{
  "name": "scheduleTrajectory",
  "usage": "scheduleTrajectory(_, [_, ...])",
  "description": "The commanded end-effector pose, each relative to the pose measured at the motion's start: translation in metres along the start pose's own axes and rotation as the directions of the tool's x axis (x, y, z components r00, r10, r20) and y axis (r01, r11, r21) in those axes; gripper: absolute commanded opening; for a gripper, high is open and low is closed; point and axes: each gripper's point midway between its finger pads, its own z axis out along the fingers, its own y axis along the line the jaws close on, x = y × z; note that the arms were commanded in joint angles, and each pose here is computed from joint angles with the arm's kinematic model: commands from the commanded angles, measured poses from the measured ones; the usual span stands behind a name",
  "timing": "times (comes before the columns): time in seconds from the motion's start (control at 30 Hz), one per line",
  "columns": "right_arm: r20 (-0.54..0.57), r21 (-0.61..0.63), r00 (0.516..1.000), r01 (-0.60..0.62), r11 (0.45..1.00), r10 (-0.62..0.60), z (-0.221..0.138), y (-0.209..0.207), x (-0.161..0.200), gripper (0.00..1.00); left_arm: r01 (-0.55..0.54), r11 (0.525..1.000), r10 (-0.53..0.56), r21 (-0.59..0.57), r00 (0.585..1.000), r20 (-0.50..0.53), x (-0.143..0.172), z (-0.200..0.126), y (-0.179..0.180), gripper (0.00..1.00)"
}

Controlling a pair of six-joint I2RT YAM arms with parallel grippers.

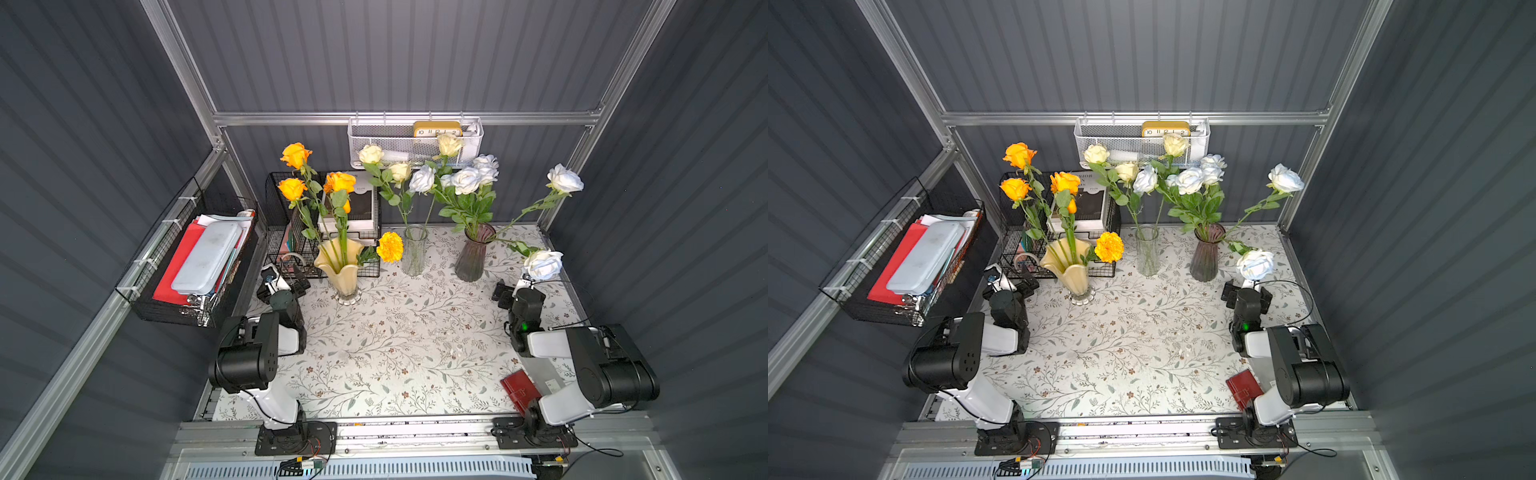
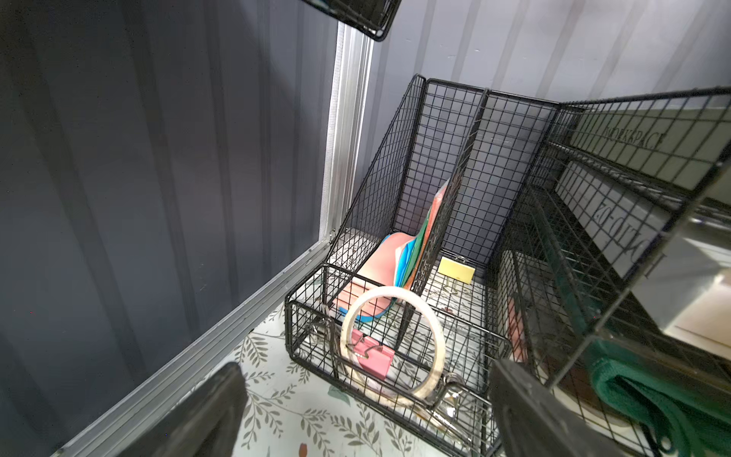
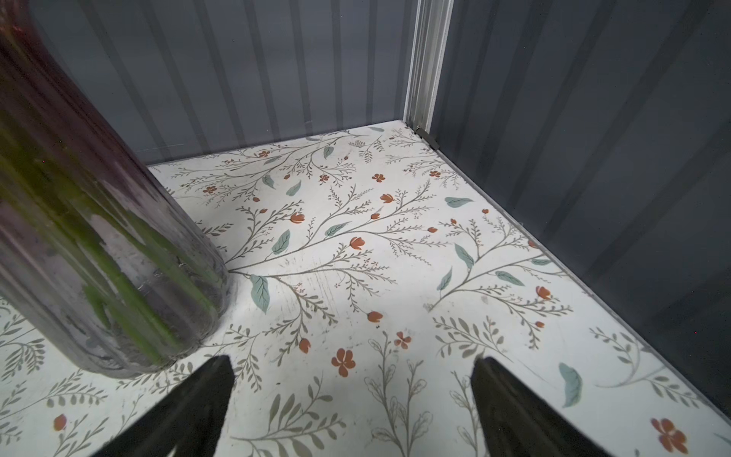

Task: Arrange the flowers in different vases according to their colors
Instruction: Reset both arms

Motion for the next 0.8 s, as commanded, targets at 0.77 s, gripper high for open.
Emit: scheduleTrajectory(0.77, [-0.02,0.001,1.0,-0.007,1.0,0.007,-0.0007,-0.0013,0.0068,0.99,0.015,1.0,-0.015,0.012,0.999,0.028,-0.0103,0.0024,-0.0022,0.99])
